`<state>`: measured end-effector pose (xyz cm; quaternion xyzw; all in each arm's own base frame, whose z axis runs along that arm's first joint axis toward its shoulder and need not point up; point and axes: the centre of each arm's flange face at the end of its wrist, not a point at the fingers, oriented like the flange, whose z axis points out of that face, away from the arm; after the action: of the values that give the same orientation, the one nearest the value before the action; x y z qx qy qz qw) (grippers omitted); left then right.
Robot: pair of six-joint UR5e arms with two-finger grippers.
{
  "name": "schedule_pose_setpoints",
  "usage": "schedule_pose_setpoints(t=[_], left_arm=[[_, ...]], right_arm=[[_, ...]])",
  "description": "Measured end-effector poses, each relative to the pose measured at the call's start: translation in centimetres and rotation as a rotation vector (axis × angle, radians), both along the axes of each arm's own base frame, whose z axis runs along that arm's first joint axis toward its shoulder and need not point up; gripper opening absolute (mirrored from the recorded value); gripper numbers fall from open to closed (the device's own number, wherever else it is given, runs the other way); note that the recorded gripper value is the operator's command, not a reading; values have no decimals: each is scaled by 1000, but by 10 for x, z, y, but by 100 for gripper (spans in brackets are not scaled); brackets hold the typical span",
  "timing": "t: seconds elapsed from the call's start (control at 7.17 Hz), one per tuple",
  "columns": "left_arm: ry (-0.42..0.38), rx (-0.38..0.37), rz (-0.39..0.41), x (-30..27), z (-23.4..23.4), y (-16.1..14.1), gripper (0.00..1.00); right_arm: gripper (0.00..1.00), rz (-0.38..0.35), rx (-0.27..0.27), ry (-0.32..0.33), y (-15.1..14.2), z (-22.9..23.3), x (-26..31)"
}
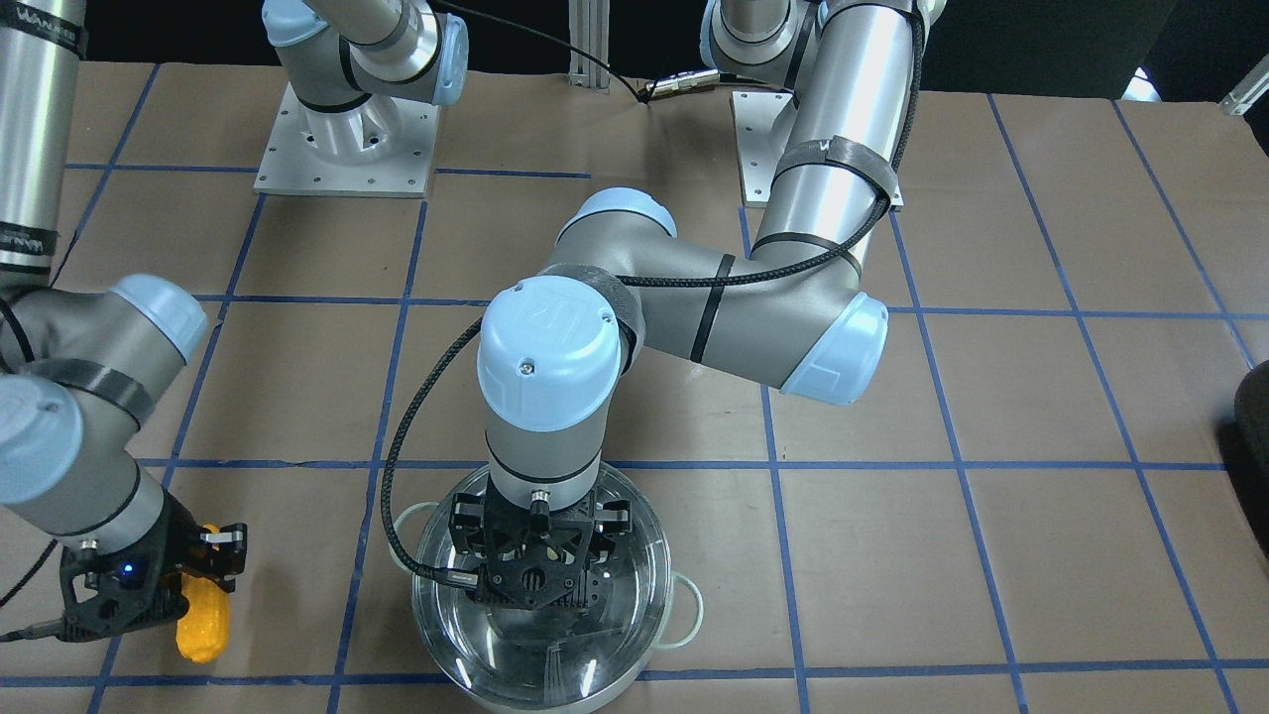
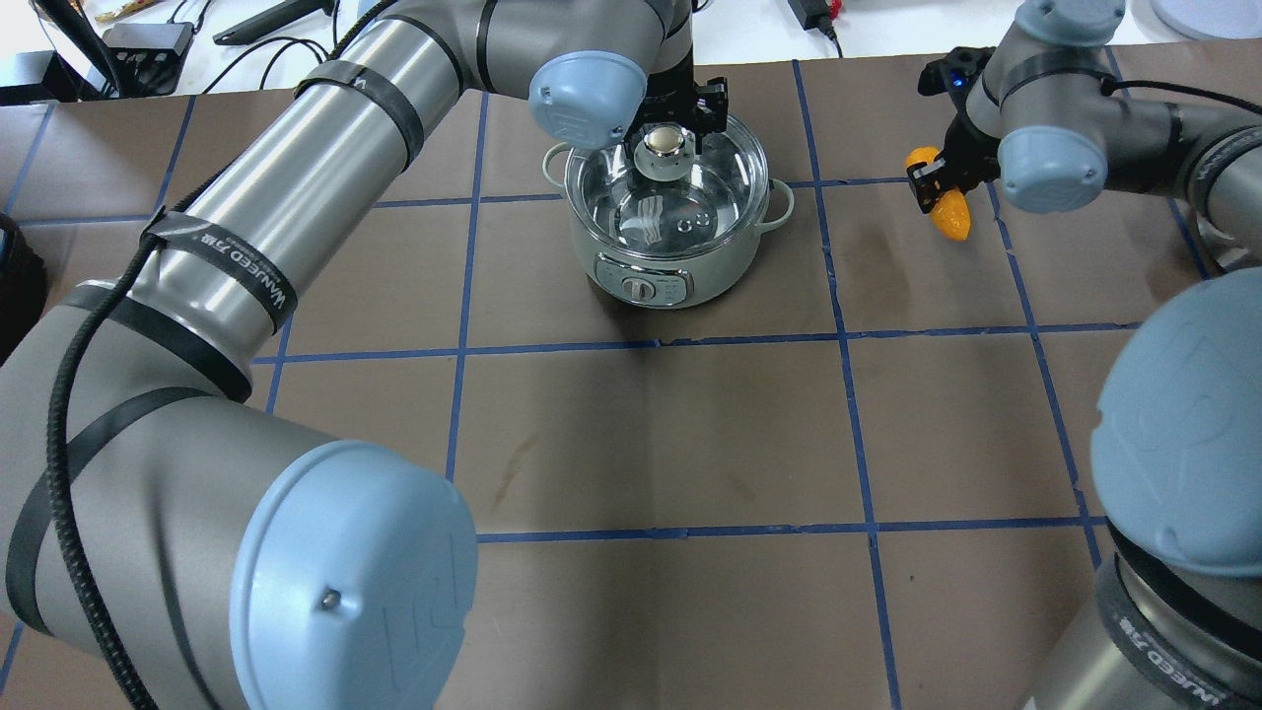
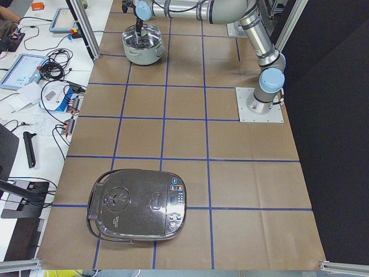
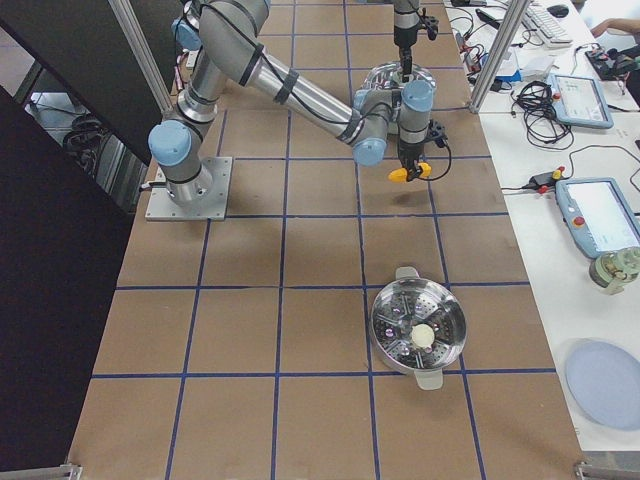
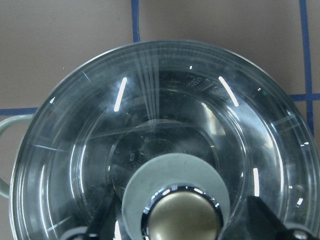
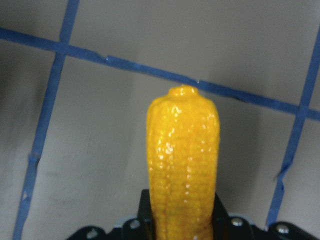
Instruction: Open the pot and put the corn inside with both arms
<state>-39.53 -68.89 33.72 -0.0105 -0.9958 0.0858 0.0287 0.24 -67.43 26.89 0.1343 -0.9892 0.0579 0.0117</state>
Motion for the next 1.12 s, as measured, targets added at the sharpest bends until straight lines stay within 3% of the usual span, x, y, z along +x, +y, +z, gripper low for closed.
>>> schedule_pose_setpoints(t=[0.42, 0.7, 0.84, 1.12], left_arm=[[6, -32, -3, 5, 34, 8, 24], [7, -38, 26, 49, 62, -2, 24], [-7, -27, 52, 103, 77, -15, 24], [-41, 47, 127, 233, 85, -32, 24]], right_arm=[[7, -52, 90, -23, 70, 117, 46], [6, -108, 89, -33, 88, 138, 118], [6, -122, 87, -33, 85, 134, 163], [6, -172, 49, -45, 36, 97, 257]])
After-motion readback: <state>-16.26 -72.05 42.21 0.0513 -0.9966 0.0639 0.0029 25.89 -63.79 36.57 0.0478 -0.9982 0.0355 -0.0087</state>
